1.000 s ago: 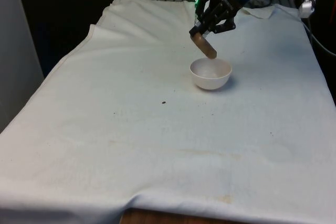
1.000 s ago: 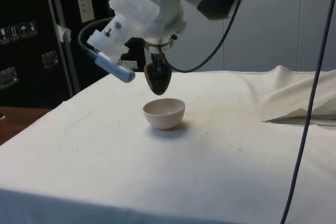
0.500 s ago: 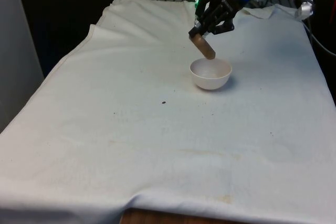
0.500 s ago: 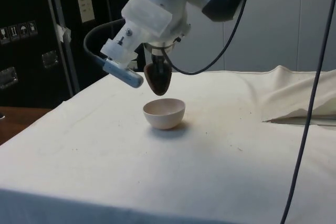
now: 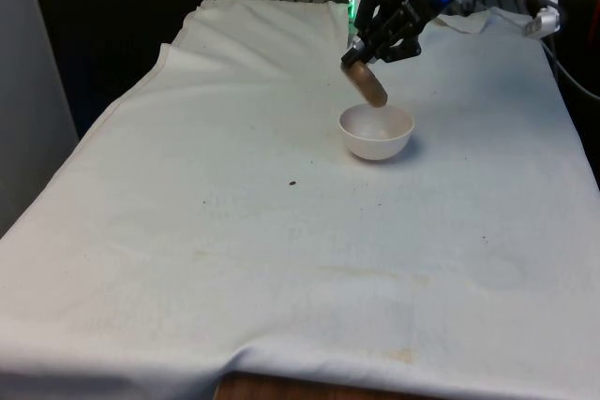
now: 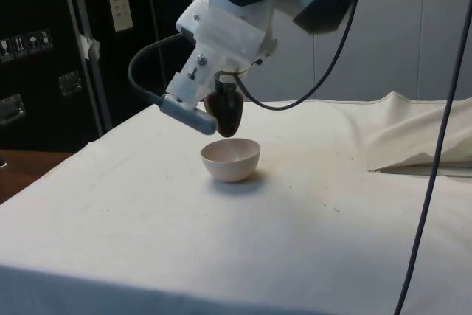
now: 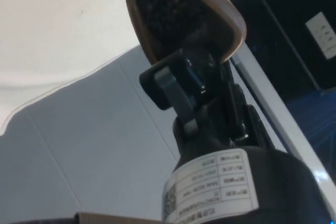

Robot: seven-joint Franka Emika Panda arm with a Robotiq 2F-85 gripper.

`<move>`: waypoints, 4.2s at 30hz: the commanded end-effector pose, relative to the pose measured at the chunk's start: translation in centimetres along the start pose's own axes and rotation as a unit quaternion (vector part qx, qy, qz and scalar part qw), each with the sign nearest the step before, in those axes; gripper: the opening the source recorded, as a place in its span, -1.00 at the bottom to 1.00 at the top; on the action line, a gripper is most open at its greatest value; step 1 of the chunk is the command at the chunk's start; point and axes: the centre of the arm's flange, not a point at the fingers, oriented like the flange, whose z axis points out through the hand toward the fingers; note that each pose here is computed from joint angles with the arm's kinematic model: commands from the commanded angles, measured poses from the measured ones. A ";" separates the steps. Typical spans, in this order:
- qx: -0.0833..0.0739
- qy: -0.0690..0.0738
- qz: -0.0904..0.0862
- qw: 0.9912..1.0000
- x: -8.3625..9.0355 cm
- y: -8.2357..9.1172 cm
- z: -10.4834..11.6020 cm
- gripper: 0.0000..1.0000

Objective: Pour the coffee beans from the cup into the bowl.

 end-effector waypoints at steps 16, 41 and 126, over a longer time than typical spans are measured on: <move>-0.028 0.032 -0.039 0.998 -0.4 -0.1 0.0 -1.00; -0.091 0.052 -0.049 0.993 -2.4 -0.9 -1.5 -1.00; -0.328 0.038 -0.109 0.938 -1.1 -7.0 -4.6 -1.00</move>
